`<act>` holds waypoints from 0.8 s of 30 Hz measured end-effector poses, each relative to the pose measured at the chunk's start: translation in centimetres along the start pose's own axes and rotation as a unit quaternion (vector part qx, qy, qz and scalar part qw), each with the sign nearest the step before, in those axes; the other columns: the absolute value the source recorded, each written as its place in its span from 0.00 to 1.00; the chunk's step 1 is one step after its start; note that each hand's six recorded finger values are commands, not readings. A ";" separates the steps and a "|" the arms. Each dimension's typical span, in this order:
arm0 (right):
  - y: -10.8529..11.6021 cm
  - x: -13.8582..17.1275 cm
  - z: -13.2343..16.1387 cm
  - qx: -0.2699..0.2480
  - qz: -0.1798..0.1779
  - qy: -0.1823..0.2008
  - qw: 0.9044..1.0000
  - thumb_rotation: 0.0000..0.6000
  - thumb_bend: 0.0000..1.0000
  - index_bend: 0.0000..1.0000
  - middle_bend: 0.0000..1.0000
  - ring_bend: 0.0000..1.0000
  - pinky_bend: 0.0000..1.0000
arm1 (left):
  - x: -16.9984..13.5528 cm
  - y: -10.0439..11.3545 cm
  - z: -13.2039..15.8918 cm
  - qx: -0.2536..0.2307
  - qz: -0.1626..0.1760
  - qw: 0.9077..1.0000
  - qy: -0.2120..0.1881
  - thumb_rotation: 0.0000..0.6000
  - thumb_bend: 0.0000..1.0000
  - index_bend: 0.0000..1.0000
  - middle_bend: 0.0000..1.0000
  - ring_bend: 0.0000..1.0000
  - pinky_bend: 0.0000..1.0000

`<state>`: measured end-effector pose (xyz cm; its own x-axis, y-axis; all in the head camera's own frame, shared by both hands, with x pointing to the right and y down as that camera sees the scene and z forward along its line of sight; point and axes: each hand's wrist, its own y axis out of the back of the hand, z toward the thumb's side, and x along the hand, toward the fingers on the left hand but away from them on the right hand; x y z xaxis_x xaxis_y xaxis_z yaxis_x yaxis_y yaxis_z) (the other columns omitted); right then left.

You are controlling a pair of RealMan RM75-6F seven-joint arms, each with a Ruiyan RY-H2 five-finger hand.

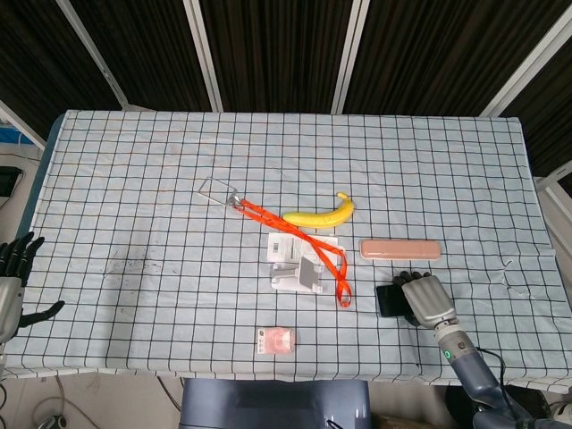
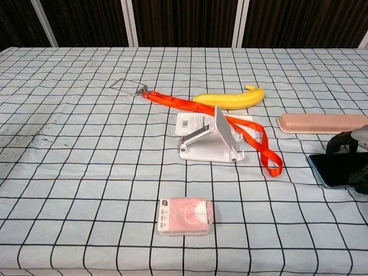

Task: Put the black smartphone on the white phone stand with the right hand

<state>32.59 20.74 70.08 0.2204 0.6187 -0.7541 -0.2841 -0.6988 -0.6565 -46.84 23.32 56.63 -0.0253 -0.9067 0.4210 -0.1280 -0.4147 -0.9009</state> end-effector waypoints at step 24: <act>5.4 1.7 -2.2 -0.082 -0.089 -0.032 0.992 1.00 0.37 0.70 0.73 0.60 0.44 | 0.1 0.1 0.0 -0.010 0.006 1.000 0.004 1.00 0.00 0.00 0.00 0.00 0.00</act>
<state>33.49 17.24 65.22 0.1916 0.7551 -0.6270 -0.0894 -0.6228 -0.7773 -46.83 23.22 56.55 -0.0355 -0.9111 0.4107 -0.1471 -0.4017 -0.9039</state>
